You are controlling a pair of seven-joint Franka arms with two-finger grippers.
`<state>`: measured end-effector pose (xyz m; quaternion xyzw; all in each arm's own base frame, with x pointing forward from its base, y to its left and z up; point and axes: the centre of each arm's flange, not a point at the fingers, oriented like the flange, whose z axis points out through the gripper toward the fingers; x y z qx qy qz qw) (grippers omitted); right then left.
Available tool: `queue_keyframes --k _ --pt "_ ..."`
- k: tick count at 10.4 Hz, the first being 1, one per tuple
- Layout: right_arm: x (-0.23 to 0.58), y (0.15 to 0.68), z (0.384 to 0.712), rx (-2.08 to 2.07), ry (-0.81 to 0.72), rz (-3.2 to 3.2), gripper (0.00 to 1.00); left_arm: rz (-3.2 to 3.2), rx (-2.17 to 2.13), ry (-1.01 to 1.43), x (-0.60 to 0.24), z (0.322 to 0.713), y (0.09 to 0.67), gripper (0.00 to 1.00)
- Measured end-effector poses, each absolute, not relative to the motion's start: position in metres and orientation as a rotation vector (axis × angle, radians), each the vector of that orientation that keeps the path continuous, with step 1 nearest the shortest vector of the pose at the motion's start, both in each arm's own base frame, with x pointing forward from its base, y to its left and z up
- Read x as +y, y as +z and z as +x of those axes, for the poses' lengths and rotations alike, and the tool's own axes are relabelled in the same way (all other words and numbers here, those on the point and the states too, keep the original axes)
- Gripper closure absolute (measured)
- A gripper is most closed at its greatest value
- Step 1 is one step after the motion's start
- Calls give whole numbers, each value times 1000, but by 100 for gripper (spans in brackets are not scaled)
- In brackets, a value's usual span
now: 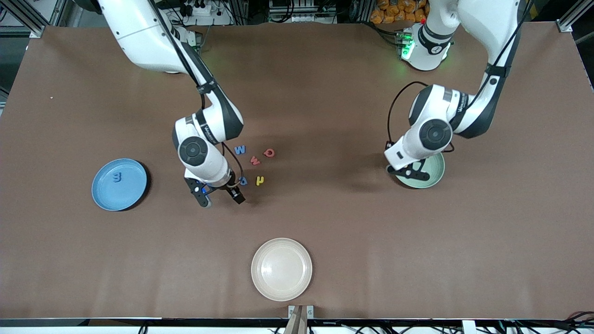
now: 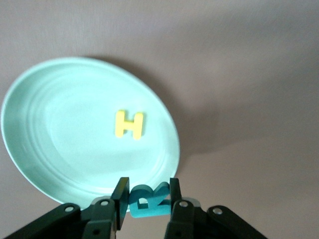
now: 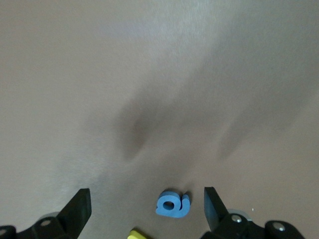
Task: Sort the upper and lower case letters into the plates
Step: 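Carry the R to the green plate while the right gripper grasps e, then move the left gripper to the pink Q while the right carries e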
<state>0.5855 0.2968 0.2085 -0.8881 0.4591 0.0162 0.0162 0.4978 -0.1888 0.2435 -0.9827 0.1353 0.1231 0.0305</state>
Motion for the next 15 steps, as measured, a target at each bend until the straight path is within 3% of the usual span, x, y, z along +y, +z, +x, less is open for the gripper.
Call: queue_keyframes --k 4,9,15 --pt "293 187 576 1485 53 -2745 0 -3069 454 291 -153 466 200 63" --pt "303 173 567 1556 42 -2701 0 -3140 343 266 -161 470 206 0" --pt "314 166 554 1550 50 -2720 0 -3180 -138 310 -293 472 266 0"
